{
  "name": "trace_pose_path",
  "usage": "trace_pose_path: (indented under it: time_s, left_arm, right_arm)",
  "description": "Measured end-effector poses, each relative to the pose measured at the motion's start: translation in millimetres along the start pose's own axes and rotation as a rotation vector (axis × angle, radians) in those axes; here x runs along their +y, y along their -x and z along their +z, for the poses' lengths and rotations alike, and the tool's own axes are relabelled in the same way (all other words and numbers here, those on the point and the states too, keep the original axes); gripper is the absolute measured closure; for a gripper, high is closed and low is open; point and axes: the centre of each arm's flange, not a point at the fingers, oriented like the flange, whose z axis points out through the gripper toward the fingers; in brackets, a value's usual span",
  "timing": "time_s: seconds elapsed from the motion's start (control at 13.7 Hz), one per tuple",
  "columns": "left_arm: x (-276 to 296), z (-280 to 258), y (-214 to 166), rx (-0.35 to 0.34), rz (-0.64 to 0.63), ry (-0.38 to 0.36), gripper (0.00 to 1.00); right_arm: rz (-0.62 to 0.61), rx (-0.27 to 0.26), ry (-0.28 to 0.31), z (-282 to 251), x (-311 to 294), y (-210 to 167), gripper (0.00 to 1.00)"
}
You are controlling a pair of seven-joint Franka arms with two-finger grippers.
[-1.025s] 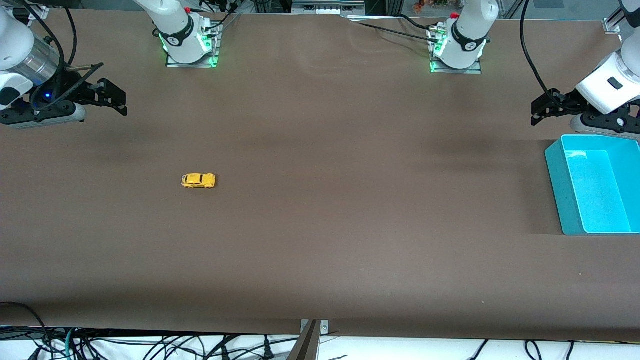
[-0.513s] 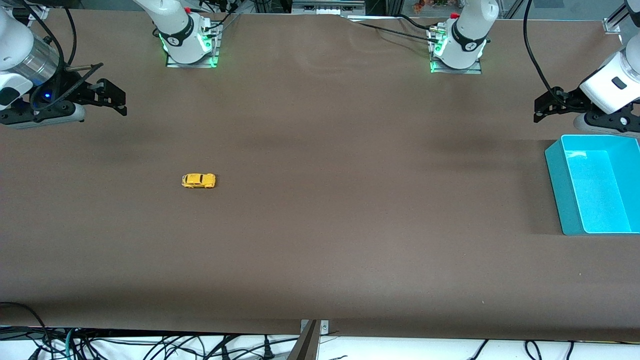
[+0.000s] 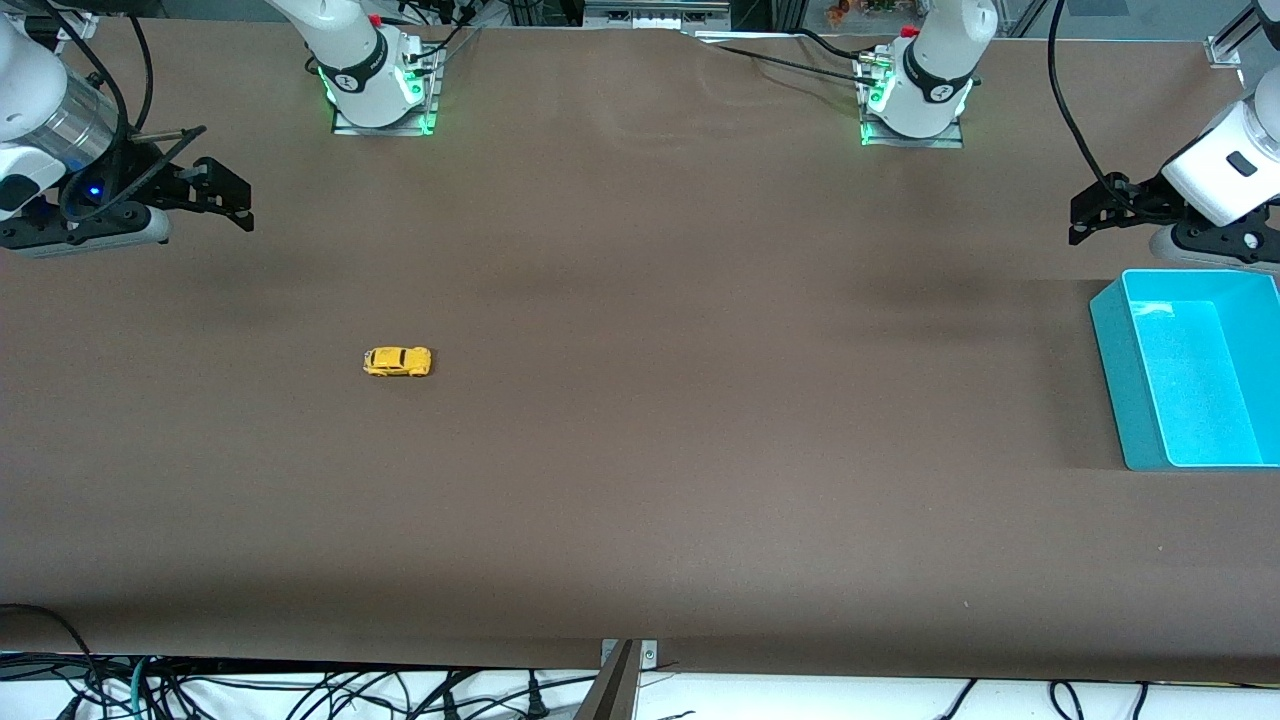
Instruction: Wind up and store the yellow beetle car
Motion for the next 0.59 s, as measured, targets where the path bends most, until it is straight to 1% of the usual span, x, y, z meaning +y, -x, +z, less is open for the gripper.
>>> trace_pose_path:
  time_s: [0.59]
  left_arm:
    - [-3.4,0.3,0.3,-0.001,-0.006,0.001,0.0]
  right_arm:
    - [0.0,0.0,0.0,0.0,0.0,0.0,0.0]
